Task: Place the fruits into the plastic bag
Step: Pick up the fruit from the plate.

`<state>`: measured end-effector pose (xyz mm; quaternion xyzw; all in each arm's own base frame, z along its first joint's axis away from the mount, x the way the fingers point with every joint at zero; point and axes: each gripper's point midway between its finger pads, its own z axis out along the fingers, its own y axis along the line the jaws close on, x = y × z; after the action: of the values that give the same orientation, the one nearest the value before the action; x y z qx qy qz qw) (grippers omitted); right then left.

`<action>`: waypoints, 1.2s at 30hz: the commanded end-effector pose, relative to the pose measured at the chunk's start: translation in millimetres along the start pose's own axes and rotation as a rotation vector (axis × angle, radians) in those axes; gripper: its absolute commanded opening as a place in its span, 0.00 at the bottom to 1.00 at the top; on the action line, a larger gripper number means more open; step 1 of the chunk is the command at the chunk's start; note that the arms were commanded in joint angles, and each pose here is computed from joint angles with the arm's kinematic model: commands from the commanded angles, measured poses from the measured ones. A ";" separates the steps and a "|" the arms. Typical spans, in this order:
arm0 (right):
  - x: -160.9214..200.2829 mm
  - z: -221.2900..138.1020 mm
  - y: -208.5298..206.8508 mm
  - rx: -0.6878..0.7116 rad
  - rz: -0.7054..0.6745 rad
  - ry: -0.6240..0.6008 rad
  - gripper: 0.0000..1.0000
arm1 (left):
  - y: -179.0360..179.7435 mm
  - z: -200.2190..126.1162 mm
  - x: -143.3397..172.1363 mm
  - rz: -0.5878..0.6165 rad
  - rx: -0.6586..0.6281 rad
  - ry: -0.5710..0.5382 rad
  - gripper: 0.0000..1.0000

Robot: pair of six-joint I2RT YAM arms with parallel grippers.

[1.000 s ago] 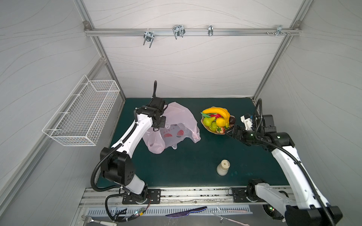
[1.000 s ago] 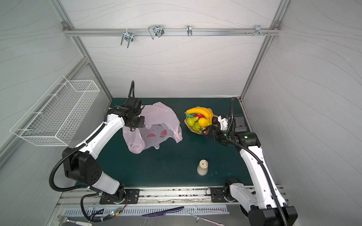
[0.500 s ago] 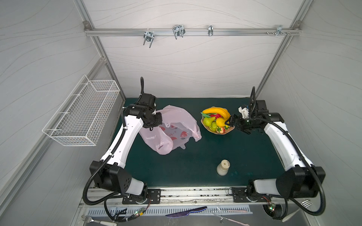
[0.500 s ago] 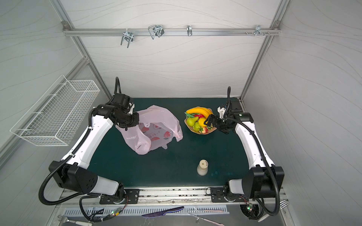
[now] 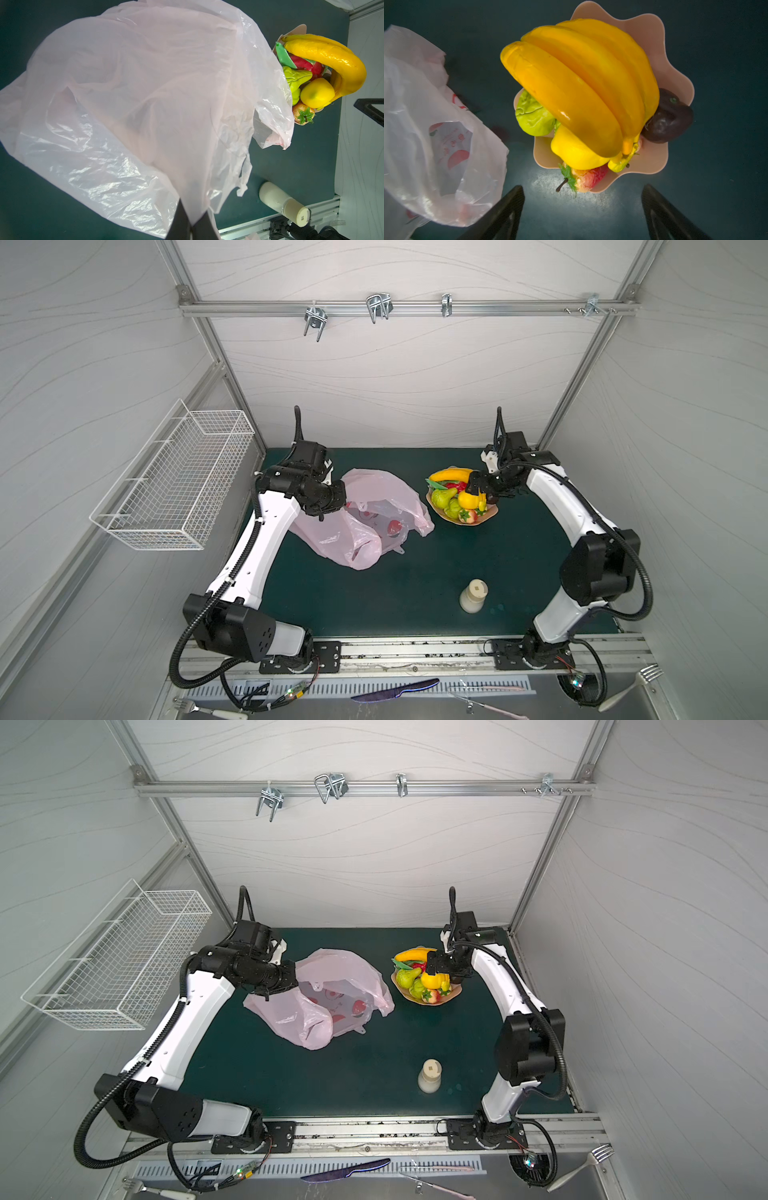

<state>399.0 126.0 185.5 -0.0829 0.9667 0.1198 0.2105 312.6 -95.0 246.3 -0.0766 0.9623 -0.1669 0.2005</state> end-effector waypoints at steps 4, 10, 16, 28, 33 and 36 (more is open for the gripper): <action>-14.3 9.7 -21.5 0.183 -0.118 -0.028 0.89 | -5.1 -7.4 1.9 -0.001 0.038 -0.022 0.00; -24.2 25.9 -23.7 0.223 -0.138 -0.050 0.85 | -3.3 -5.8 8.9 0.012 0.044 -0.015 0.00; -30.9 42.2 -20.9 0.242 -0.161 -0.060 0.84 | -3.7 -1.9 12.6 0.019 0.059 -0.010 0.00; -39.2 59.9 -34.7 0.323 -0.153 -0.079 0.72 | -5.4 1.9 12.3 0.026 0.076 -0.018 0.00; -39.0 64.0 -34.4 0.321 -0.151 -0.076 0.64 | -6.6 3.0 11.2 0.029 0.082 -0.019 0.00; -37.5 66.5 -33.7 0.320 -0.152 -0.074 0.58 | -6.3 3.8 11.3 0.033 0.081 -0.018 0.00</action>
<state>464.1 113.1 137.8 -0.1101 0.9569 -0.0434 0.2652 301.2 -102.6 233.5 -0.0643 0.9590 -0.1935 0.1969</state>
